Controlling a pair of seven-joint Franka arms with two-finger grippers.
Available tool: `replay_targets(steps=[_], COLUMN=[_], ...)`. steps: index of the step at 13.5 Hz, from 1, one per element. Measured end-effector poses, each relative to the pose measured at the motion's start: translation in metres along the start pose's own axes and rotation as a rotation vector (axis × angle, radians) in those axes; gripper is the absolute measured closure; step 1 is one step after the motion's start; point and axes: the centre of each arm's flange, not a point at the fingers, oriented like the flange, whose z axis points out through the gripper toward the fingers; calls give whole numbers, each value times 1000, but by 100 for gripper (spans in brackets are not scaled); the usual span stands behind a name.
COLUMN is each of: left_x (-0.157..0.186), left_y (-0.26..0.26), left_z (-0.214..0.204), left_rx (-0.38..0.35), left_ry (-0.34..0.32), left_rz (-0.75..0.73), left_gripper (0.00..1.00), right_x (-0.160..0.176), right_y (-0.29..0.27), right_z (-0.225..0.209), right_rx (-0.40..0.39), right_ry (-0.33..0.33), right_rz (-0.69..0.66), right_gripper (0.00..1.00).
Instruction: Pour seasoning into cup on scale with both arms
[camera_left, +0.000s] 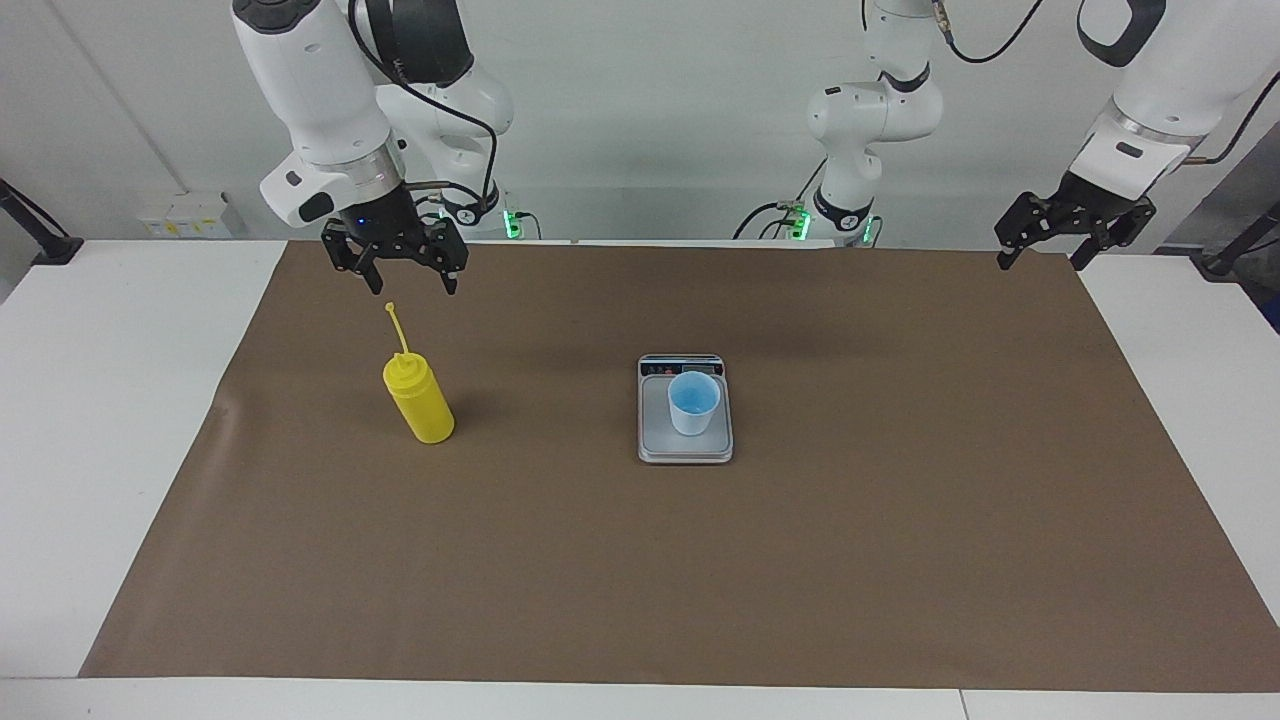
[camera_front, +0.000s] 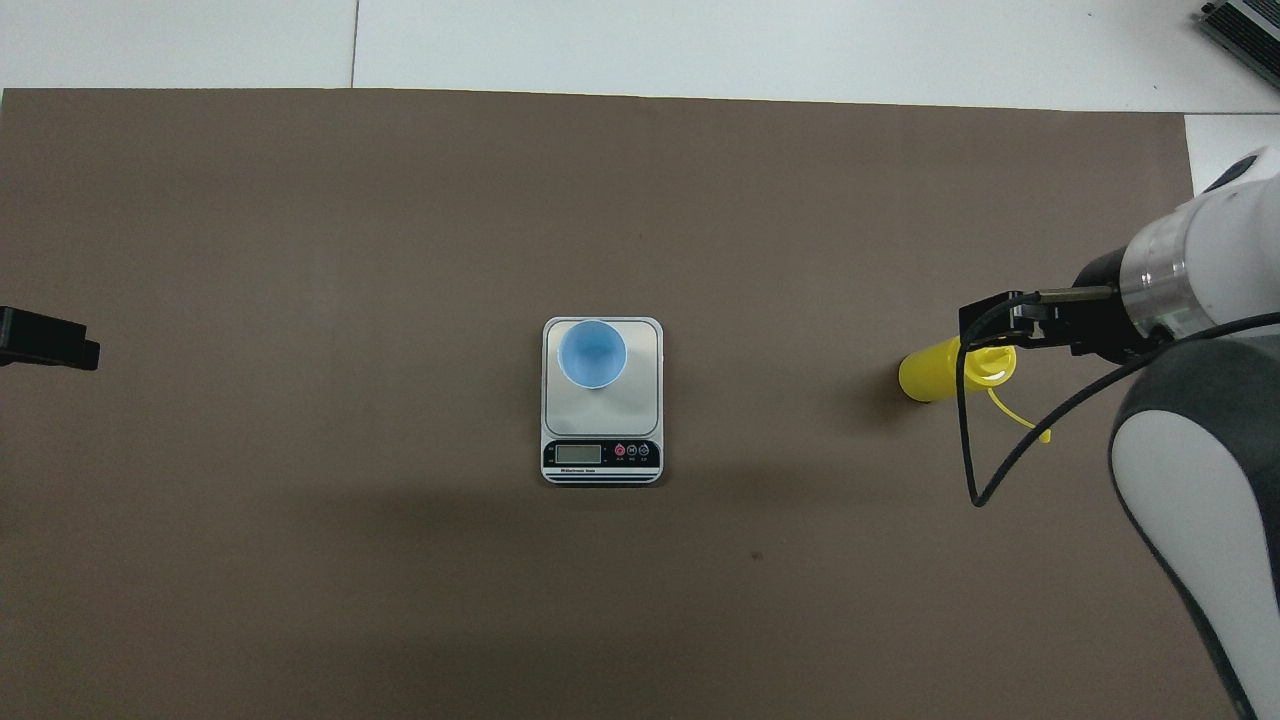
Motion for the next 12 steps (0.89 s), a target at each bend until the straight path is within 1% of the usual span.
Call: replay_targets(steps=[3,7,12], left_x=[0,0,0], left_y=[0,0,0], left_z=[0,0,0], left_rx=[0,0,0], left_ry=[0,0,0], left_rz=[0,0,0], left_gripper=[0,0,0], right_x=[1,1,1], right_y=[8,10,10], right_z=[-2,-4,-5], right_rx=[-1,-53,-54], right_ry=[2,25,26], right_rz=[15,-60,-66], right_gripper=[0,0,0])
